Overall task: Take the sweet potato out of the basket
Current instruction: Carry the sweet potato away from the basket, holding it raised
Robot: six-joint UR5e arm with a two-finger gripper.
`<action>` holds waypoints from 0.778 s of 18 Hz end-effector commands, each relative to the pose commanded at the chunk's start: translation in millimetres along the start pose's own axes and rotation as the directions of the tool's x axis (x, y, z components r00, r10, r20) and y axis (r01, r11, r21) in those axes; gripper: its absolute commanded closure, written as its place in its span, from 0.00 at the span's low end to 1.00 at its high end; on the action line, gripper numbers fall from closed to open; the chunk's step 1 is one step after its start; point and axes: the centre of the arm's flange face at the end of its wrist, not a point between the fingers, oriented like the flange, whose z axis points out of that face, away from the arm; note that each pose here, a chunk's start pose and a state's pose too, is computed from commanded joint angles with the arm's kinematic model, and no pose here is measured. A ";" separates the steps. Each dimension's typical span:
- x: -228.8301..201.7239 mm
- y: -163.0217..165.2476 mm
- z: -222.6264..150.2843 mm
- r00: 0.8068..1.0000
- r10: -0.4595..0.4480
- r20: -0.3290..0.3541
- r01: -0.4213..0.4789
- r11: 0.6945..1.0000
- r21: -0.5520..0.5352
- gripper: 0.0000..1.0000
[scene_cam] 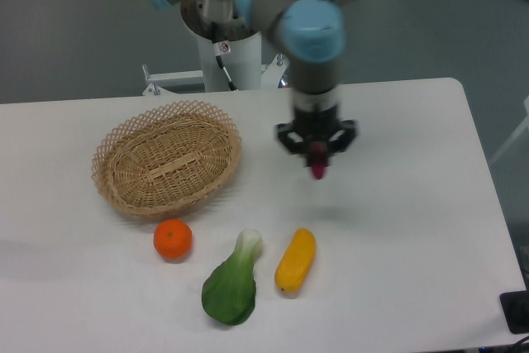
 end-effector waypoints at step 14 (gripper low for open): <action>-160.9 23.4 34.2 0.967 0.253 0.012 -0.253 0.968 0.001 0.82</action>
